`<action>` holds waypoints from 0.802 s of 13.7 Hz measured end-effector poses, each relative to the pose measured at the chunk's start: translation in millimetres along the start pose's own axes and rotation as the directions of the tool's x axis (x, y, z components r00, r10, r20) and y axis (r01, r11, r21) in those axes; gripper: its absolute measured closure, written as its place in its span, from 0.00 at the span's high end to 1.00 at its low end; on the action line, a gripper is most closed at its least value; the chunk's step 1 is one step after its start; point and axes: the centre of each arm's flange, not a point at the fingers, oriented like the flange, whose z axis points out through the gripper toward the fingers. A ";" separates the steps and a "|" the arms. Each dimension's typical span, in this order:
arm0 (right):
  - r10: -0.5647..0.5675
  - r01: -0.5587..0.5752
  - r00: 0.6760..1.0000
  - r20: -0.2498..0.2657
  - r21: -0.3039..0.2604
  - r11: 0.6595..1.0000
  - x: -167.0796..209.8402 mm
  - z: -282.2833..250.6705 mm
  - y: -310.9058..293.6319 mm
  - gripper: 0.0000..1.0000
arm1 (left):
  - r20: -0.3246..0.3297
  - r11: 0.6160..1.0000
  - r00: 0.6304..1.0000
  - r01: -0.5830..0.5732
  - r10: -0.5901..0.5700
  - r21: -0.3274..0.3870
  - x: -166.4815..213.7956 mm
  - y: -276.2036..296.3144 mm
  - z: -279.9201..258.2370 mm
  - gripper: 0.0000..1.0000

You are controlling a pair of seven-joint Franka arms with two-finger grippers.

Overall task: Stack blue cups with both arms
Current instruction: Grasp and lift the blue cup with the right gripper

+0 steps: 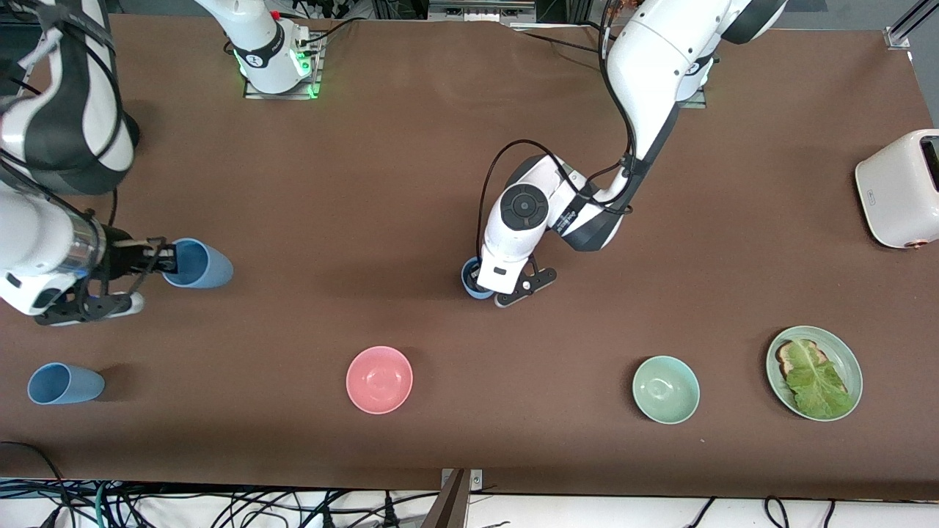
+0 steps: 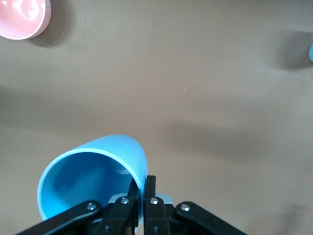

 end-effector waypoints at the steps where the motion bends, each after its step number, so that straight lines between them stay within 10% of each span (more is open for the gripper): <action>1: 0.000 0.000 1.000 0.005 0.000 1.000 -5.5 -14.4 -0.5 0.05 | 0.001 1.000 1.000 0.001 -0.001 -0.003 0.6 -0.4 6.7 0.07; 6: -0.002 0.002 1.000 0.017 0.001 1.000 -21.7 -53.1 -3.0 0.05 | -0.003 1.000 1.000 0.002 -0.002 -0.013 2.2 0.4 12.3 0.07; 11: -0.009 0.009 1.000 0.020 0.002 1.000 -22.6 -55.4 -6.9 0.05 | -0.013 1.000 1.000 0.006 -0.006 -0.020 7.6 1.1 8.3 0.31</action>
